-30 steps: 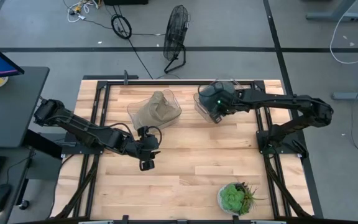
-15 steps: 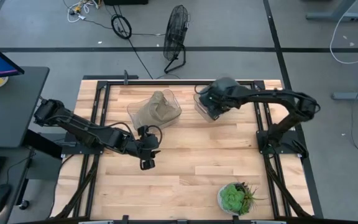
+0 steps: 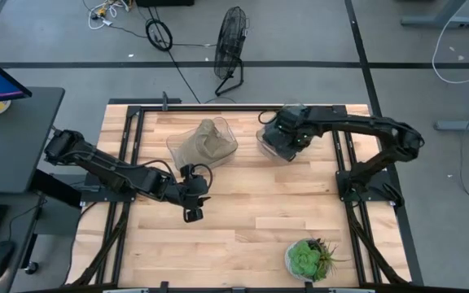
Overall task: Pick & Place hat
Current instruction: Put the gray cap into the right transparent bin
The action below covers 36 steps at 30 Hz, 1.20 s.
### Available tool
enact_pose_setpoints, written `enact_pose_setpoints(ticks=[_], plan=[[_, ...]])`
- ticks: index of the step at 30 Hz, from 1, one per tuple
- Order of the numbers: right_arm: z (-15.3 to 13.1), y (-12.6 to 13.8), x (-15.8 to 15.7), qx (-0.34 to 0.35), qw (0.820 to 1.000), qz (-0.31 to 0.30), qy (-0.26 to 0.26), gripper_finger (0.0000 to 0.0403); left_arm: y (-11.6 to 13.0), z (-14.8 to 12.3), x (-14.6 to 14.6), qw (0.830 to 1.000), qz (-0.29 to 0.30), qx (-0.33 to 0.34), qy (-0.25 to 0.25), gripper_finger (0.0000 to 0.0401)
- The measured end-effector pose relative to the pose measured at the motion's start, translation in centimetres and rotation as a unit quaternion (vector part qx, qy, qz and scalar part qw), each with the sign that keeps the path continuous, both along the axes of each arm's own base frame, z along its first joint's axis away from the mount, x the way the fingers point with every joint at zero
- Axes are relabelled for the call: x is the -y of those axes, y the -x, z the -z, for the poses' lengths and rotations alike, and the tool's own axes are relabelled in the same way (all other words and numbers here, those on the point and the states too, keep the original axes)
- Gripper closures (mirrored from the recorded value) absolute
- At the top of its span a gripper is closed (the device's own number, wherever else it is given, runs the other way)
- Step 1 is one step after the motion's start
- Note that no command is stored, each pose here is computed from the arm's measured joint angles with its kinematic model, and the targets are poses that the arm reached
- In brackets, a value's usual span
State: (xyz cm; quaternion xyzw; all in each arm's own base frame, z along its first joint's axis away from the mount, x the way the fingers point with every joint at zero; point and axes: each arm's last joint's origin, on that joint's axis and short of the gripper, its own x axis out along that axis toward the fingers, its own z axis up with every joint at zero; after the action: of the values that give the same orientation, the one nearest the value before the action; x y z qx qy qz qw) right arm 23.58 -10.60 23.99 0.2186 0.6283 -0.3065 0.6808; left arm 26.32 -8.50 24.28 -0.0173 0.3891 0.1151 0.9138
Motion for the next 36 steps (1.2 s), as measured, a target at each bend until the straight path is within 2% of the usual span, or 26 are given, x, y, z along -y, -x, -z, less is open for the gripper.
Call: enact_pose_setpoints(ticks=[4, 7, 10, 13, 14, 16, 20, 24, 29, 33, 36], plan=[[-3.8, 0.7, -0.7, 0.037, 0.999, -0.007, 0.018, 0.0392, 0.0, 0.0, 0.0, 1.000, 0.000, 0.000, 0.000, 0.0236], [-5.9, 0.3, -0.2, 0.106, 0.989, 0.003, 0.104, 0.0394, 0.0, 0.0, 0.0, 1.000, 0.000, 0.000, 0.000, 0.0236], [-7.1, -0.8, 0.7, 0.171, 0.962, 0.010, 0.214, 0.0398, 0.0, 0.0, 0.0, 1.000, 0.000, 0.000, 0.000, 0.0236], [-6.9, -2.1, 1.7, 0.207, 0.943, -0.015, 0.261, 0.0401, 0.0, 0.0, 0.0, 1.000, 0.000, 0.000, 0.000, 0.0236], [-6.5, -2.6, 2.1, 0.217, 0.940, -0.017, 0.262, 0.0401, 0.0, 0.0, 0.0, 1.000, 0.000, 0.000, 0.000, 0.0236], [-4.9, -3.3, 2.6, 0.208, 0.947, -0.013, 0.246, 0.0401, 0.0, 0.0, 0.0, 1.000, 0.000, 0.000, 0.000, 0.0236], [-0.8, -3.9, 3.6, 0.134, 0.972, 0.003, 0.195, 0.0402, 0.0, 0.0, 0.0, 1.000, 0.000, 0.000, 0.000, 0.0236], [2.6, -4.1, 4.1, 0.068, 0.986, 0.020, 0.154, 0.0402, 0.0, 0.0, 0.0, 1.000, 0.000, 0.000, 0.000, 0.0236], [4.0, -4.3, 4.0, 0.044, 0.993, 0.025, 0.109, 0.0402, 0.0, 0.0, 0.0, 1.000, 0.000, 0.000, 0.000, 0.0236], [4.9, -4.5, 4.1, 0.031, 0.994, 0.024, 0.101, 0.0403, 0.0, 0.0, 0.0, 1.000, 0.000, 0.000, -0.001, 0.0236], [4.4, -4.3, 3.9, 0.030, 0.995, 0.012, 0.097, 0.0403, 0.0, 0.0, 0.0, 1.000, -0.002, 0.001, -0.009, 0.0236]])
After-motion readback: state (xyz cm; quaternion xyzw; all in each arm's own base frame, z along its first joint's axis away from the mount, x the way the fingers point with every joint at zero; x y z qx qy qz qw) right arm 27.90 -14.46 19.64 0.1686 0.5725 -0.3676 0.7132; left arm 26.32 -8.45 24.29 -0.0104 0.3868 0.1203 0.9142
